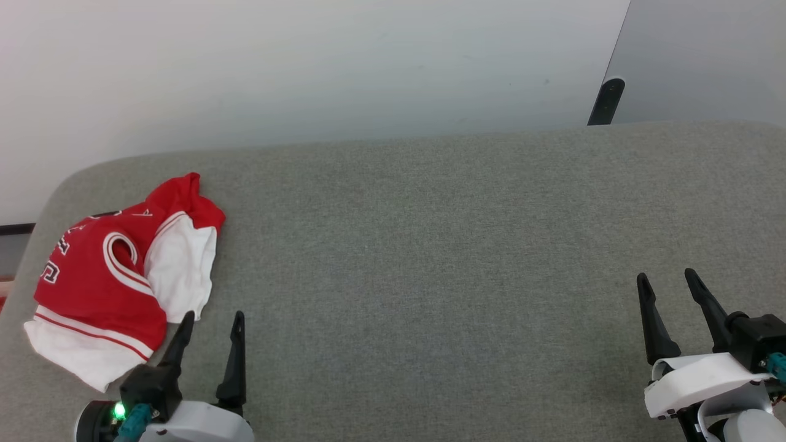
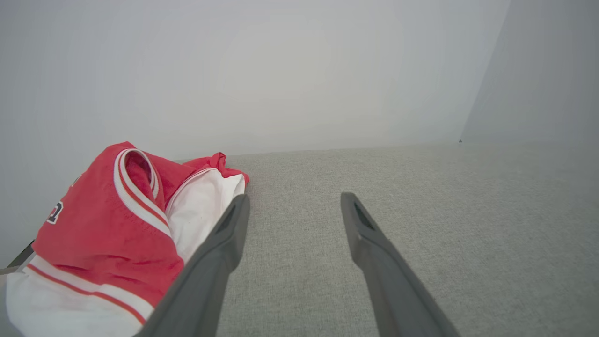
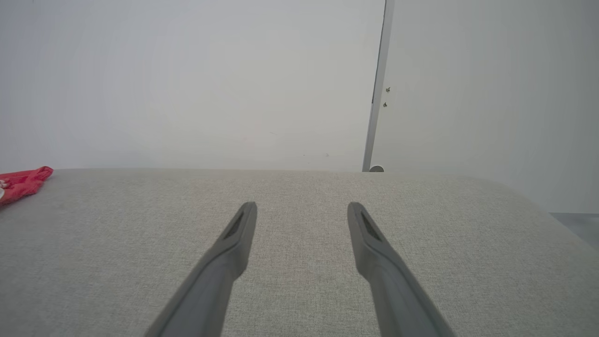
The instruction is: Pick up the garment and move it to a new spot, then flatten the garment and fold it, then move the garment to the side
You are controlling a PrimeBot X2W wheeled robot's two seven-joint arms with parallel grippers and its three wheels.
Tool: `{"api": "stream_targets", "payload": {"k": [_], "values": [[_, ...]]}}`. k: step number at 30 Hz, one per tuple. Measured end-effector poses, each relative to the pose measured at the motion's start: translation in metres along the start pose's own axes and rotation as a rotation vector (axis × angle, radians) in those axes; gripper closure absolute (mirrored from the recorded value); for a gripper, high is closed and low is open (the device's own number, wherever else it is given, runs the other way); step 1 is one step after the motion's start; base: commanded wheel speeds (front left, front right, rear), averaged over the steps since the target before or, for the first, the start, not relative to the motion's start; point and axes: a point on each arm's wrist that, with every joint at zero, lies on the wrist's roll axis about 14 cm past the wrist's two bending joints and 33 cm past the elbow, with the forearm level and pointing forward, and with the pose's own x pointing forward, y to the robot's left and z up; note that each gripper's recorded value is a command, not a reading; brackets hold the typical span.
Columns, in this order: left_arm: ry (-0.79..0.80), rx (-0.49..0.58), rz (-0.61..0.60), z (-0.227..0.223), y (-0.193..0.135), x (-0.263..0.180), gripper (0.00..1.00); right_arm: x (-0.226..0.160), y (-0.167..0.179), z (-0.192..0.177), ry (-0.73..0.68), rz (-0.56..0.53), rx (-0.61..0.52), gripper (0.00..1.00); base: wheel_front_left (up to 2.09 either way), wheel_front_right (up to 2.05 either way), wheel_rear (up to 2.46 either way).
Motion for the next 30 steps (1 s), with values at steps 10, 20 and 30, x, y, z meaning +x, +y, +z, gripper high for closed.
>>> {"api": "stream_targets", "payload": {"k": [10, 20, 30], "values": [[0.005, -0.005, 0.003, -0.002, 0.000, -0.001, 0.00, 0.001, 0.001, -0.001, -0.001, 0.001, 0.007, 0.00, 0.00, 0.00, 0.00], [-0.001, -0.045, 0.043, -0.001, 0.009, -0.008, 0.00, 0.007, 0.014, -0.002, -0.001, 0.035, 0.043, 0.00, 0.00, 0.00, 0.00], [0.015, -0.048, 0.192, -0.006, 0.053, -0.043, 0.00, 0.026, 0.069, -0.008, 0.017, 0.192, 0.059, 0.00, 0.00, 0.00, 0.00]]}}
